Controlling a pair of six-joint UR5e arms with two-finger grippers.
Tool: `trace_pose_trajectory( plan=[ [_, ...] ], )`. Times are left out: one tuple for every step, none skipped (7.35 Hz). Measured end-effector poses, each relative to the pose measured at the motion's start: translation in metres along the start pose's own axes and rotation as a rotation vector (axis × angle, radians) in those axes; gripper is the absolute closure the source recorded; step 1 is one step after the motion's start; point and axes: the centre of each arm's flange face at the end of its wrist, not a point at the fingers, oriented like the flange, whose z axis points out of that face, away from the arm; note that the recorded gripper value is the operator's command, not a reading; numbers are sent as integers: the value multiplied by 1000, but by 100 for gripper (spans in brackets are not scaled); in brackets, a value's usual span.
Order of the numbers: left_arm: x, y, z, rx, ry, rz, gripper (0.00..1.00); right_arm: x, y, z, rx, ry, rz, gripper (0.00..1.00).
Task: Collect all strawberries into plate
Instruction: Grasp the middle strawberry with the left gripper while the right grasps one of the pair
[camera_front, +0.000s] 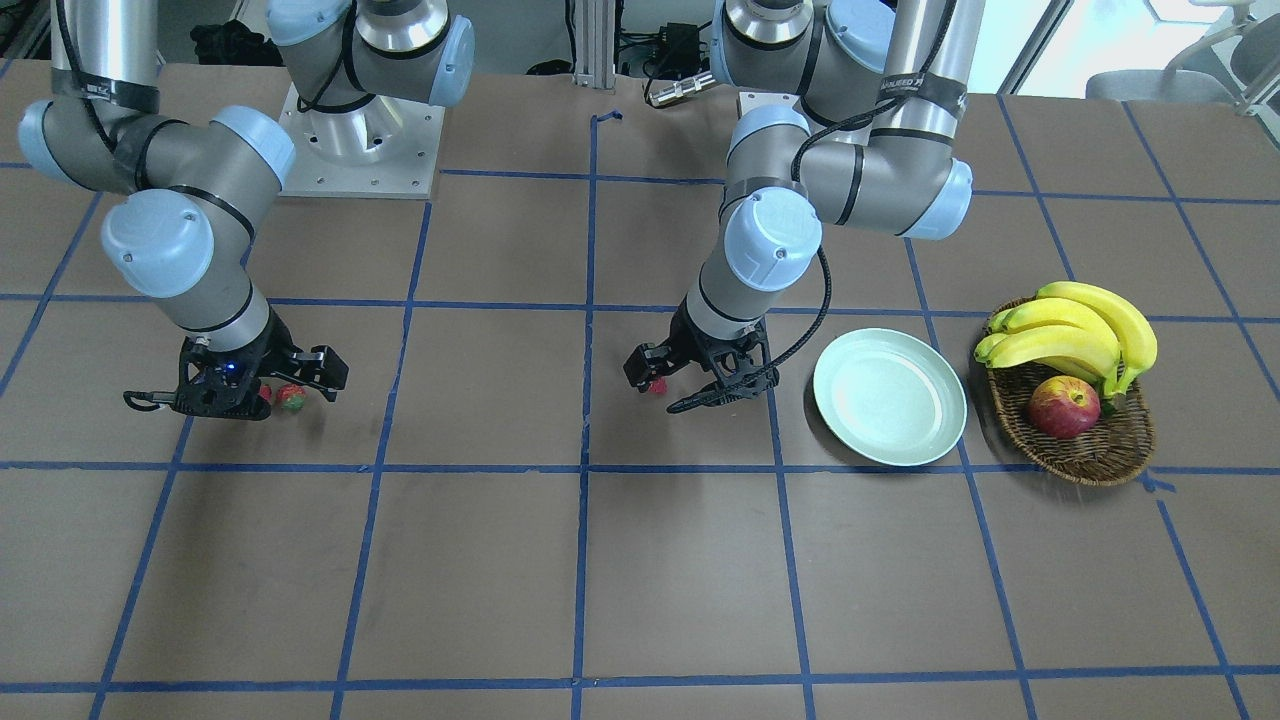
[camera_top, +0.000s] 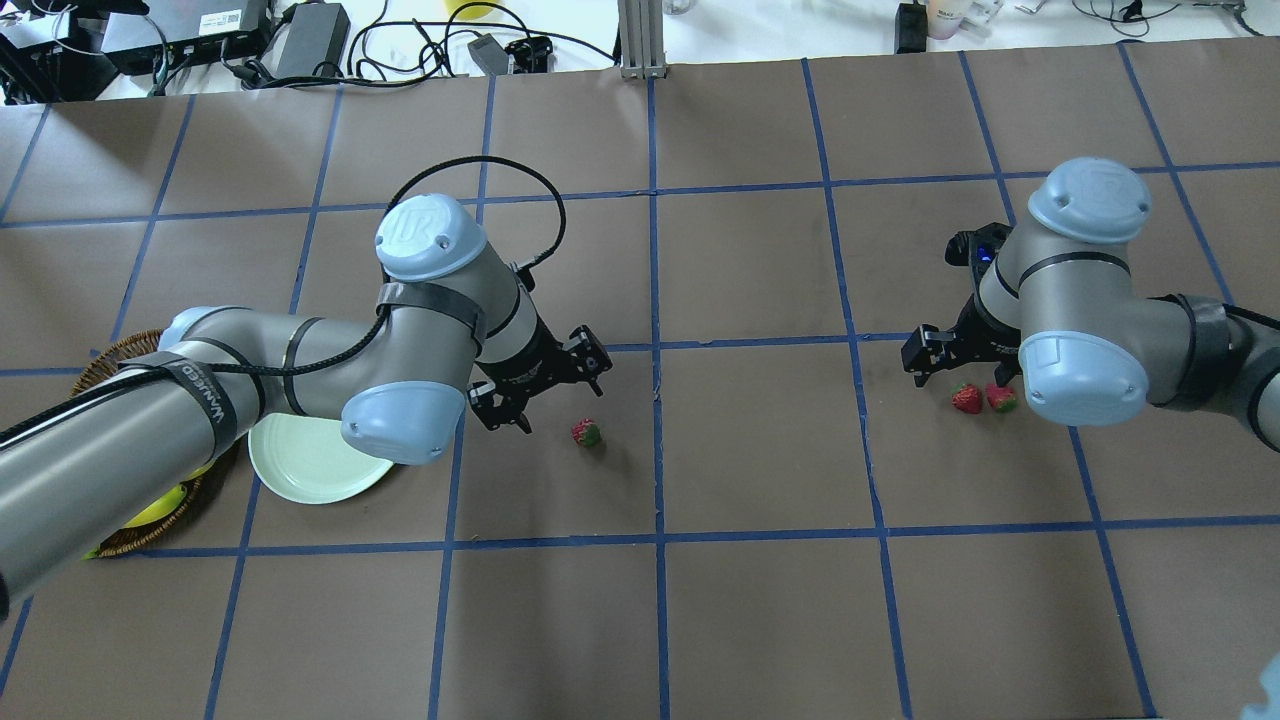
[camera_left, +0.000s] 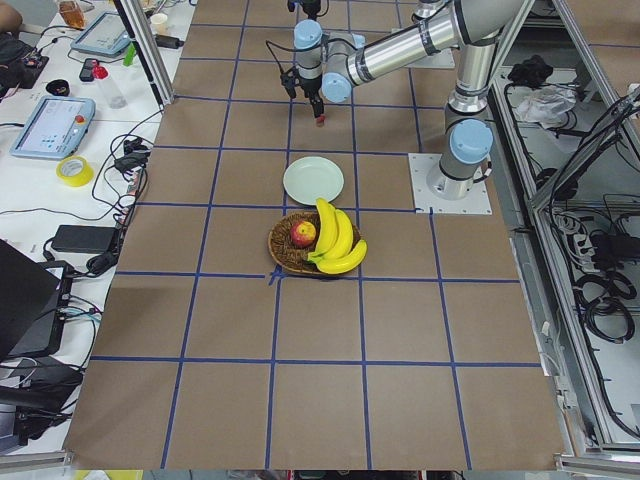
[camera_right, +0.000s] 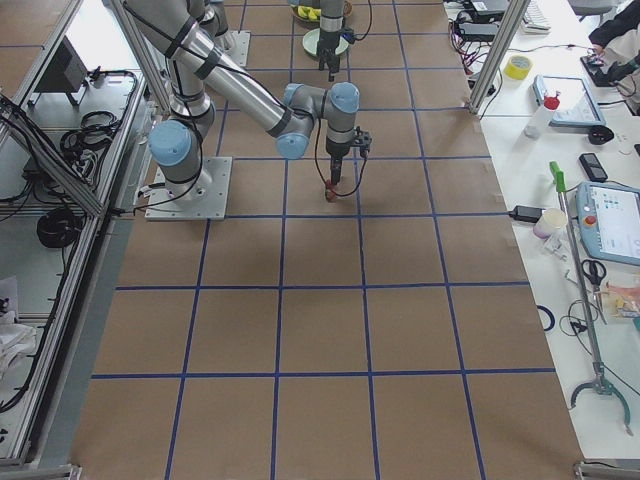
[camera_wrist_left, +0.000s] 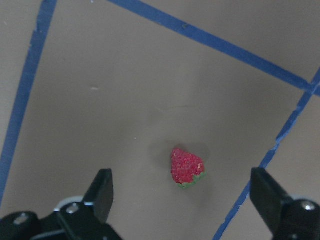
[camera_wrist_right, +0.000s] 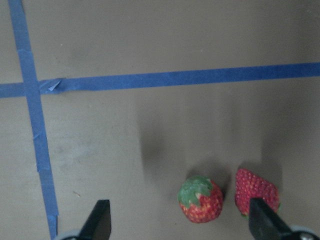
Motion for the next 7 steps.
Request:
trace_pose_trajectory(
  plan=[
    [4, 4, 15, -18, -11, -2, 24, -1, 0, 5, -8, -4, 1, 7],
    [4, 4, 25, -32, -21, -3, 99, -1, -1, 10, -12, -8, 1, 6],
    [5, 4, 31, -40, -25, -4, 100, -1, -2, 14, -12, -7, -2, 7],
    [6, 5, 32, -48, -19, -6, 100, -1, 0, 17, -17, -5, -5, 8],
    [7, 5, 33, -55, -9, -7, 100, -2, 2, 21, -23, -3, -8, 11],
    [8, 6, 31, -56, -4, -5, 100, -1, 3, 22, -25, -3, -9, 21],
    [10, 4, 24, -42, 4, 4, 100, -1, 4, 23, -27, -3, -8, 33]
  ],
)
